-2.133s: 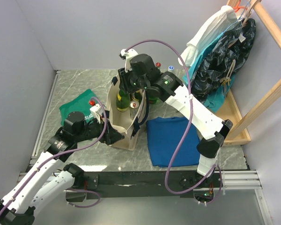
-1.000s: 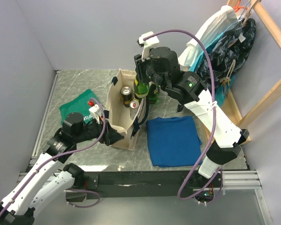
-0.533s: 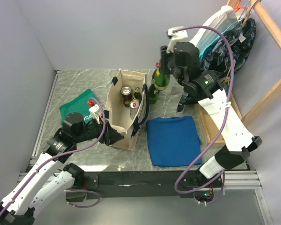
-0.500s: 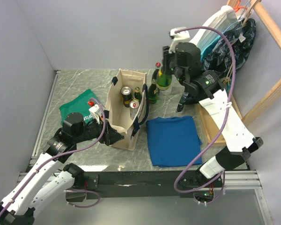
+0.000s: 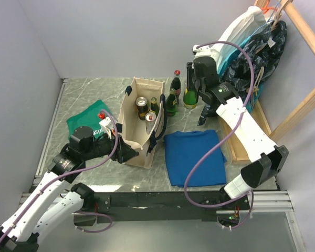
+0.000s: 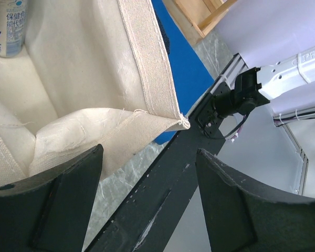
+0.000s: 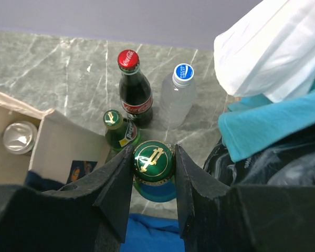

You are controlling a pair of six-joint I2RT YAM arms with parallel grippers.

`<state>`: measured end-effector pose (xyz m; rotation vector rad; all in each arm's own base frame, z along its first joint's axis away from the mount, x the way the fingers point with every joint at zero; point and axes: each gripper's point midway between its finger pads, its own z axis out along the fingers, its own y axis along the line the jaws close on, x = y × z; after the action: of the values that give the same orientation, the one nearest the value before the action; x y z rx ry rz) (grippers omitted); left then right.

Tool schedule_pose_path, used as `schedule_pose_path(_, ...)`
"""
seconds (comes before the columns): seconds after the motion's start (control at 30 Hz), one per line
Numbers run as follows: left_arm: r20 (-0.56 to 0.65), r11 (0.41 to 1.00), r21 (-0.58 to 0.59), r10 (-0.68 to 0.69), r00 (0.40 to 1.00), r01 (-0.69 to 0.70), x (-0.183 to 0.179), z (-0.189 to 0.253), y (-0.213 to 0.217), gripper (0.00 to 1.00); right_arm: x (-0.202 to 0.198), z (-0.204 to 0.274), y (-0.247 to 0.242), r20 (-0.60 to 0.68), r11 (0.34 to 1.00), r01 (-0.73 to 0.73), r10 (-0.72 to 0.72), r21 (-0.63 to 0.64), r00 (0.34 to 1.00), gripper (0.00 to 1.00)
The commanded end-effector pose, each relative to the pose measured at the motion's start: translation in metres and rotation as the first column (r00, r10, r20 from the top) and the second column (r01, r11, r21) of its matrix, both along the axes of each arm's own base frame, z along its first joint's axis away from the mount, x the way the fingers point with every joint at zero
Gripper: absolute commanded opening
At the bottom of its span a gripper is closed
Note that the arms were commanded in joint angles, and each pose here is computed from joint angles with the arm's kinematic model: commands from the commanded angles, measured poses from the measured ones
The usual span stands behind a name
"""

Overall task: Take the beverage out of the canvas bag
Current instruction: Place the drink at the center of the board.

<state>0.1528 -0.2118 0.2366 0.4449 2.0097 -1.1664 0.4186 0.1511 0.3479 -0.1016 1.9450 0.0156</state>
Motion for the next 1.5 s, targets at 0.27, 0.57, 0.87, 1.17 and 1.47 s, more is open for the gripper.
schedule_pose_path(0.27,-0.032,1.000,0.007,0.016,0.999,-0.016,-0.004,-0.006,0.003,0.77,0.036,0.037,0.006,0.230,0.990,0.009,-0.042,0.140,0.972,0.00)
schedule_pose_path(0.57,-0.032,1.000,0.013,0.029,0.999,-0.029,-0.002,-0.007,0.004,0.77,0.060,0.012,0.003,0.216,0.987,0.041,-0.075,0.158,0.974,0.00)
schedule_pose_path(0.87,-0.037,1.000,0.012,0.025,0.999,-0.025,-0.002,-0.008,0.003,0.77,0.075,-0.009,-0.001,0.235,0.978,0.080,-0.125,0.191,0.964,0.00)
schedule_pose_path(1.17,-0.034,0.999,0.013,0.033,0.999,-0.032,-0.002,-0.007,0.004,0.78,0.093,-0.046,-0.002,0.223,0.971,0.114,-0.160,0.209,0.962,0.00)
schedule_pose_path(1.47,-0.036,0.999,0.018,0.040,0.999,-0.040,0.000,-0.009,0.004,0.78,0.107,-0.069,-0.004,0.216,0.965,0.130,-0.180,0.226,0.960,0.00)
